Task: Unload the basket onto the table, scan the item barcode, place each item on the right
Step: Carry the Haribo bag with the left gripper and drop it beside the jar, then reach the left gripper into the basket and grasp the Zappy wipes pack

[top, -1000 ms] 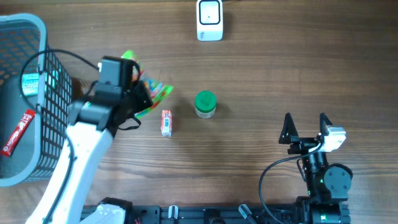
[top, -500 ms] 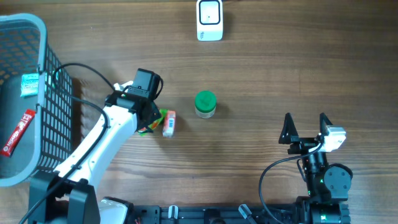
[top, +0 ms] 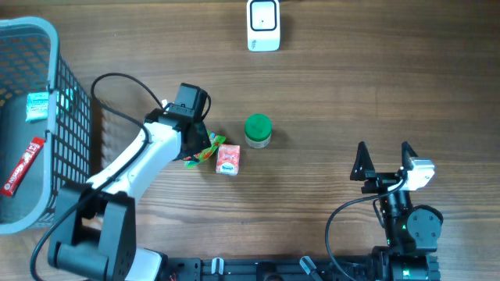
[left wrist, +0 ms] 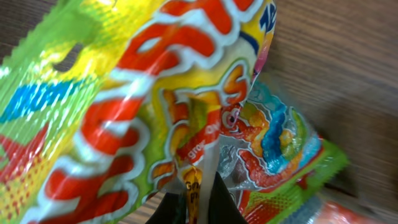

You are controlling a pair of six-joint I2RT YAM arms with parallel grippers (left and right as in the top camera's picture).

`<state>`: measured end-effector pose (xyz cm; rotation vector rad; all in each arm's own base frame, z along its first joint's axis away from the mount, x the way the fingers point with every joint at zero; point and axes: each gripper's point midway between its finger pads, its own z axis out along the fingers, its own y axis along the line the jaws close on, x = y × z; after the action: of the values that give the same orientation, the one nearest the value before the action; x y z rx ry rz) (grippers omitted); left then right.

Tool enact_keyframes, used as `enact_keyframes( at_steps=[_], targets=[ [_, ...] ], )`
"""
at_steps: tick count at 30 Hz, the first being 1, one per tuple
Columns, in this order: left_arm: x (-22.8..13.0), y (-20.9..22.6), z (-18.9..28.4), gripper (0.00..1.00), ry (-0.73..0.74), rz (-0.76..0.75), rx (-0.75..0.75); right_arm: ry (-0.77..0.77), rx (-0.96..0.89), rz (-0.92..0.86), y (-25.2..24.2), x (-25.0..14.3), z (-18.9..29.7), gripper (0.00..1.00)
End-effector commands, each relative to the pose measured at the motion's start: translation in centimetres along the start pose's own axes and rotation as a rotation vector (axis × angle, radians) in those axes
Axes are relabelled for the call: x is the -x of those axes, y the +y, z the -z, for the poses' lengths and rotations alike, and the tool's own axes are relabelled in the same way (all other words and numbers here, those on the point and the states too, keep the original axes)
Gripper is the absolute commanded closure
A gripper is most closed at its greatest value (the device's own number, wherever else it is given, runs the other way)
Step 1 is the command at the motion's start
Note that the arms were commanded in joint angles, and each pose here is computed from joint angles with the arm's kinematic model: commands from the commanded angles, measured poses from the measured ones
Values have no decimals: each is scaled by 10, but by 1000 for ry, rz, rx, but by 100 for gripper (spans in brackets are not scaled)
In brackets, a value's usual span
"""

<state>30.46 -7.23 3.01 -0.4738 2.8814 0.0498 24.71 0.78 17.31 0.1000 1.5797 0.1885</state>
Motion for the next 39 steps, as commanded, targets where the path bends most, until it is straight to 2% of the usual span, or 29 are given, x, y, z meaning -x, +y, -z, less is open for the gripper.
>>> enact_keyframes(
  at_steps=[1,3,6,13,14,17,19,21,22,26,28,29,30,33,36,39],
  targets=[
    [-16,-21,-11,96,28,-94,-7,-3,-2,-10,0,0,0,0],
    [-23,-50,-12,96,5,-159,-64,-2,-2,-10,0,0,0,0],
    [-34,-99,-4,96,-8,-222,-234,-3,-2,-10,0,0,0,0],
    [-31,-131,5,96,-52,-223,-346,-3,-2,-10,0,0,0,0],
    [-30,-132,6,89,-58,-223,-350,-3,-2,-9,0,0,0,0],
    [-11,-125,17,2,-112,-198,-315,-3,-2,-10,0,0,0,0],
    [6,-121,41,0,-142,-178,-308,-3,-2,-10,0,0,0,0],
    [37,-114,88,0,-243,-157,-296,-3,-2,-10,0,0,0,0],
    [64,-101,133,0,-343,-126,-280,-3,-2,-10,0,0,0,0],
    [131,-32,256,0,-645,85,-251,-3,-2,-10,0,0,0,0],
    [153,31,300,0,-778,303,-223,-3,-2,-9,0,0,0,0],
    [158,72,311,0,-818,473,-211,-3,-2,-10,0,0,0,0],
    [156,125,313,0,-827,703,-175,-3,-2,-10,0,0,0,0],
    [142,209,296,0,-785,1053,-80,-3,-2,-10,0,0,0,0],
    [143,267,270,0,-705,1213,-80,-3,-2,-10,0,0,0,0],
    [158,299,238,0,-642,1290,-119,-3,-2,-10,0,0,0,0]
  ],
)
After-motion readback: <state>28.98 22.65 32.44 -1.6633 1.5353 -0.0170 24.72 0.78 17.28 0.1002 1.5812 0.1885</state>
